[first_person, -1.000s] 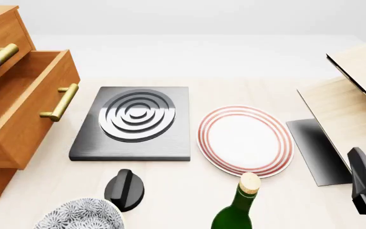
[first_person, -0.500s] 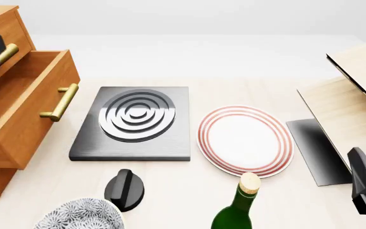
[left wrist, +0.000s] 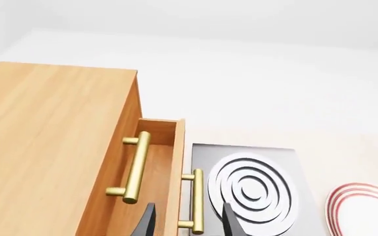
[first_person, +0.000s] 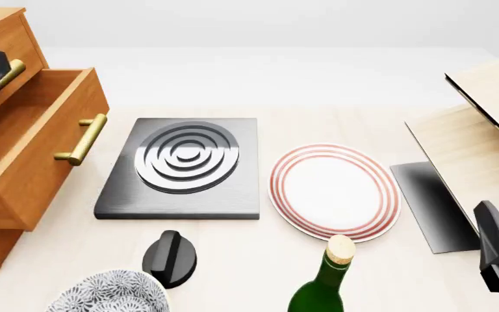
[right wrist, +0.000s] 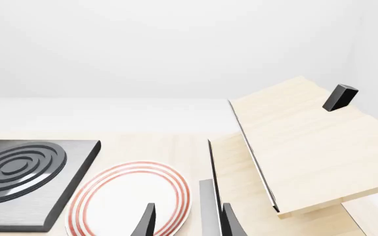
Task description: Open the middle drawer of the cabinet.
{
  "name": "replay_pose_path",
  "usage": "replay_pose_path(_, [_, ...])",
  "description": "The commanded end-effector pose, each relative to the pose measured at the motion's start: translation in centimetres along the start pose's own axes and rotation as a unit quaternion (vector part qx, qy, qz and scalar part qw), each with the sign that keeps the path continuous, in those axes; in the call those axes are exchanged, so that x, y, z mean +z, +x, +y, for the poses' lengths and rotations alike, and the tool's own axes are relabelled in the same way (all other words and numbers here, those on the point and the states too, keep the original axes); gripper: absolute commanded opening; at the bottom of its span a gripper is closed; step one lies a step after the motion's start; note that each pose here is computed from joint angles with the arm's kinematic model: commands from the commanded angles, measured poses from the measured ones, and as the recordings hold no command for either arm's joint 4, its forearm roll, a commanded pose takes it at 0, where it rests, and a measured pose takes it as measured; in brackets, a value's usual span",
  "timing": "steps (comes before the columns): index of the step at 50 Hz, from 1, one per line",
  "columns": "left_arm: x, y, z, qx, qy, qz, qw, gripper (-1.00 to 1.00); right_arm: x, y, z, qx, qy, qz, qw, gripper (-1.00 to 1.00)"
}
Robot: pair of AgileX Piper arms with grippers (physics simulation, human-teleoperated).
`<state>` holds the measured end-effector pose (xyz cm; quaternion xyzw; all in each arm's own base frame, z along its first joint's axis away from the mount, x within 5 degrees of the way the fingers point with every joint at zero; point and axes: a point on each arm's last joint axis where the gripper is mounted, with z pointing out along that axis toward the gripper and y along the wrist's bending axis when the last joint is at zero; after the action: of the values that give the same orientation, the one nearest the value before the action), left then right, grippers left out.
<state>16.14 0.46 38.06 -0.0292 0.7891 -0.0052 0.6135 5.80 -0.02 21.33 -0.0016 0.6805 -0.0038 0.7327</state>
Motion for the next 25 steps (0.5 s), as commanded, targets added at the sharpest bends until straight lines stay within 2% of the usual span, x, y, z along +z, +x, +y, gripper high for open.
replay_pose_path(1, [0.3,0.2,0.1,-0.018,-0.003,0.007,0.9998,1.00,0.0,0.0,0.0,0.001,0.000,-0.001,1.0000,1.00])
replay_pose_path(25, [1.3,0.9,0.6,-0.038,-0.016,0.020,0.9989,1.00,0.0,0.0,0.0,0.001,0.000,-0.001,1.0000,1.00])
